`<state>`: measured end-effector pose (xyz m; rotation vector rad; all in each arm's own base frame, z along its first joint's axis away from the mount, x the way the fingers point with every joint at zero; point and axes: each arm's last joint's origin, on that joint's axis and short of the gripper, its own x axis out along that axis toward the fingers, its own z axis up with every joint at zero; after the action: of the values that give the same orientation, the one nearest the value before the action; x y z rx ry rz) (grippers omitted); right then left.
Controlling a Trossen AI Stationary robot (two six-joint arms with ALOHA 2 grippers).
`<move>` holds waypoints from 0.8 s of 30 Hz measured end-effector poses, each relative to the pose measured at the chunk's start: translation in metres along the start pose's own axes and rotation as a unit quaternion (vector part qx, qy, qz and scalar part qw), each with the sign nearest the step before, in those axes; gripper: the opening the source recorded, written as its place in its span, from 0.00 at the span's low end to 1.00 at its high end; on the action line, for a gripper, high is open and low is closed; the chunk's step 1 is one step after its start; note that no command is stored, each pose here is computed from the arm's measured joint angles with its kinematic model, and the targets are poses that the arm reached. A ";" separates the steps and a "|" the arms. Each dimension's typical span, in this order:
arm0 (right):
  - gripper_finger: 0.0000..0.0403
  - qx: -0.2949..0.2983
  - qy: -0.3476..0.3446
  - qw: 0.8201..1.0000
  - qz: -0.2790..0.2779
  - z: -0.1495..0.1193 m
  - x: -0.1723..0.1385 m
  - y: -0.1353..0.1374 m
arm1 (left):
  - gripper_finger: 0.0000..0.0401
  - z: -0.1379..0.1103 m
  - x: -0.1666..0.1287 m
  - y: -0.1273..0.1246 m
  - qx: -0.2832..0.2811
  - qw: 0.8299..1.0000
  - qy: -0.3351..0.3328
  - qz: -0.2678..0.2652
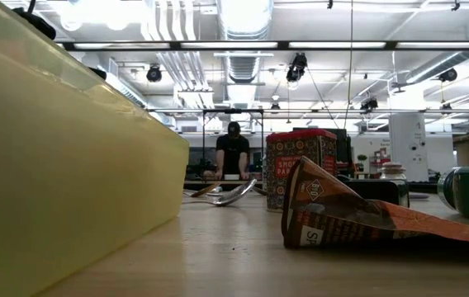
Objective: Pick & Place Food Item
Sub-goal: Put the blue noodle pack into the yellow bin
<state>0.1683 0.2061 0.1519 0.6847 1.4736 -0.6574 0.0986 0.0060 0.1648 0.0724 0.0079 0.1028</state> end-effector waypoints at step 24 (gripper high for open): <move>0.03 0.001 -0.019 1.000 -0.005 0.002 -0.008 -0.005 | 0.03 0.000 0.000 0.000 0.000 1.000 0.000 0.000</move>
<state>0.1659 0.2013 0.1598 0.6637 1.4429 -0.6757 0.0986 0.0060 0.1648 0.0723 0.0079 0.1030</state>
